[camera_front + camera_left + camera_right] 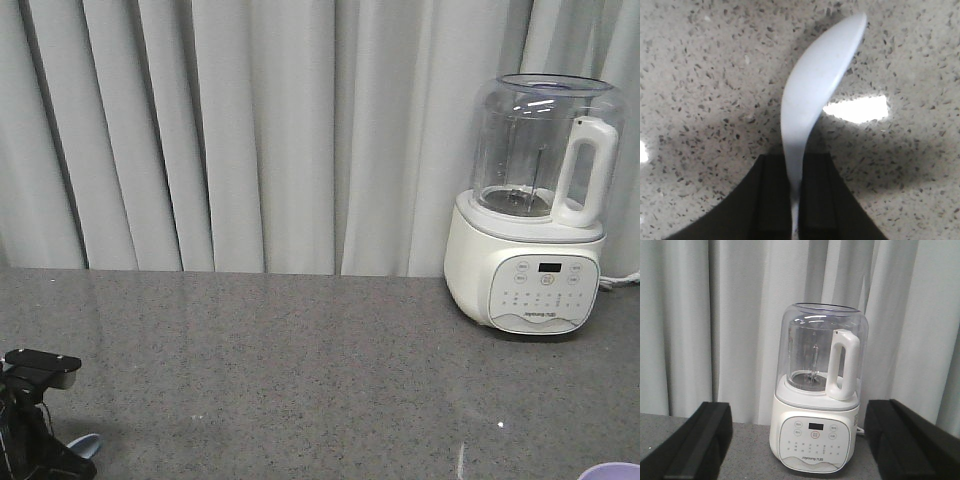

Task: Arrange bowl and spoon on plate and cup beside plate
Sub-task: 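Close the left gripper on the spoon handle and lift it, then grip the lavender bowl rim with the right gripper and lift it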

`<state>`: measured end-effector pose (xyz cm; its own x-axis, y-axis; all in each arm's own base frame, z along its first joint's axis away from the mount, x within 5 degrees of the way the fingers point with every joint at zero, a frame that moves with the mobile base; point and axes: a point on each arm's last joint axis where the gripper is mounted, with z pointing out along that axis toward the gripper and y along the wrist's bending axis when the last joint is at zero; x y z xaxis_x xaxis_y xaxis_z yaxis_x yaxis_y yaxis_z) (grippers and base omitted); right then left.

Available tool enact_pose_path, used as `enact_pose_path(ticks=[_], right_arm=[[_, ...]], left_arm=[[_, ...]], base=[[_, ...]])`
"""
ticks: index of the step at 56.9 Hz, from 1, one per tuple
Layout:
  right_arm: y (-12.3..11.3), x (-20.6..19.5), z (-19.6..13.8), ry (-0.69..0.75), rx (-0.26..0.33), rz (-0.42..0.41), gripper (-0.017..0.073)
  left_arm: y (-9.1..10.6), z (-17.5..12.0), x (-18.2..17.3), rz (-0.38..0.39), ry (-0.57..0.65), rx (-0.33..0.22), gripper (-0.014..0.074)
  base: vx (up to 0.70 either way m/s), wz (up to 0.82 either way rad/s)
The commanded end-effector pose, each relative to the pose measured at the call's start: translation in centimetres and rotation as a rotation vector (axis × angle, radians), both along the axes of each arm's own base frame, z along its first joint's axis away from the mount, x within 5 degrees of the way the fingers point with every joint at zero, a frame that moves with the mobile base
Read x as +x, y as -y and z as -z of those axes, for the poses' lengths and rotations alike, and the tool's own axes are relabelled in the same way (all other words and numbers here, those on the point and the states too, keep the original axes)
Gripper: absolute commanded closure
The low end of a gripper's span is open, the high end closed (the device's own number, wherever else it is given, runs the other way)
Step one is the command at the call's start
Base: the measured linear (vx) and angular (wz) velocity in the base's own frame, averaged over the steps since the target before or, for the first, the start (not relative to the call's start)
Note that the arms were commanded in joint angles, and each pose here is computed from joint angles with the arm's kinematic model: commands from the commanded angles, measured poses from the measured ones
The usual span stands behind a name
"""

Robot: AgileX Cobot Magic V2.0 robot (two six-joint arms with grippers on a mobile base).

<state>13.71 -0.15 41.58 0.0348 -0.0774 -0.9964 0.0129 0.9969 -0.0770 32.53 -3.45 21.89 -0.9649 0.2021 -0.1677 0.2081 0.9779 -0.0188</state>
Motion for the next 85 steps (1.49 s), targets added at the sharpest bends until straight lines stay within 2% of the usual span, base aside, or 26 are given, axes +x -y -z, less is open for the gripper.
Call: enact_pose_path(ticks=[1,6,10,15,23,29,37,46,56,78,82,85], right_arm=[[0.0,-0.2,-1.5,0.082,-0.022,0.004,-0.0025],[0.0,-0.1,-1.0,0.01,-0.02,0.003,-0.0025],[0.1,0.1,-0.6,-0.085,-0.017,0.009,-0.0025],[0.5,0.7,0.2,-0.25,0.022,0.036,-0.0025],[2.4,2.6,2.8,-0.596,0.118,0.187,-0.0014],[4.3,4.0,5.2,-0.796,0.135,0.299,0.0013],[5.5,5.5,6.6,-0.866,0.137,0.343,0.0043],[6.0,6.9,8.0,-0.941,0.131,0.344,0.0047],[6.4,8.8,10.2,-1.04,0.126,0.321,0.0047],[6.6,12.3,15.0,-1.22,0.109,0.212,0.005],[6.7,12.6,15.7,-1.237,0.109,0.2,0.0073],[6.7,12.8,16.0,-1.245,0.113,0.198,0.0128]], left_arm=[[0.3,-2.3,-0.4,-0.022,0.07,-0.045,0.0601],[0.6,-4.7,-1.1,-0.035,0.17,-0.102,0.06],[0.8,-7.1,-2.0,-0.011,0.268,-0.139,0.0599],[0.9,-10.1,-3.3,0.008,0.398,-0.178,0.0598],[0.8,-14.3,-5.9,0.011,0.597,-0.218,0.0597],[0.6,-16.0,-7.3,0.015,0.664,-0.222,0.0597],[0.5,-16.8,-8.4,0.021,0.684,-0.225,0.0596],[0.6,-16.7,-8.5,0.023,0.673,-0.226,0.0596],[0.6,-16.7,-8.5,0.022,0.671,-0.228,0.0596],[0.6,-16.7,-8.5,0.023,0.67,-0.226,0.0596],[0.6,-16.7,-8.5,0.023,0.671,-0.226,0.0596],[0.6,-16.7,-8.5,0.023,0.671,-0.226,0.0596]], base=[[0.0,0.0],[0.0,0.0],[0.0,0.0],[0.0,0.0],[0.0,0.0],[0.0,0.0],[0.0,0.0],[0.0,0.0],[0.0,0.0],[0.0,0.0],[0.0,0.0],[0.0,0.0]])
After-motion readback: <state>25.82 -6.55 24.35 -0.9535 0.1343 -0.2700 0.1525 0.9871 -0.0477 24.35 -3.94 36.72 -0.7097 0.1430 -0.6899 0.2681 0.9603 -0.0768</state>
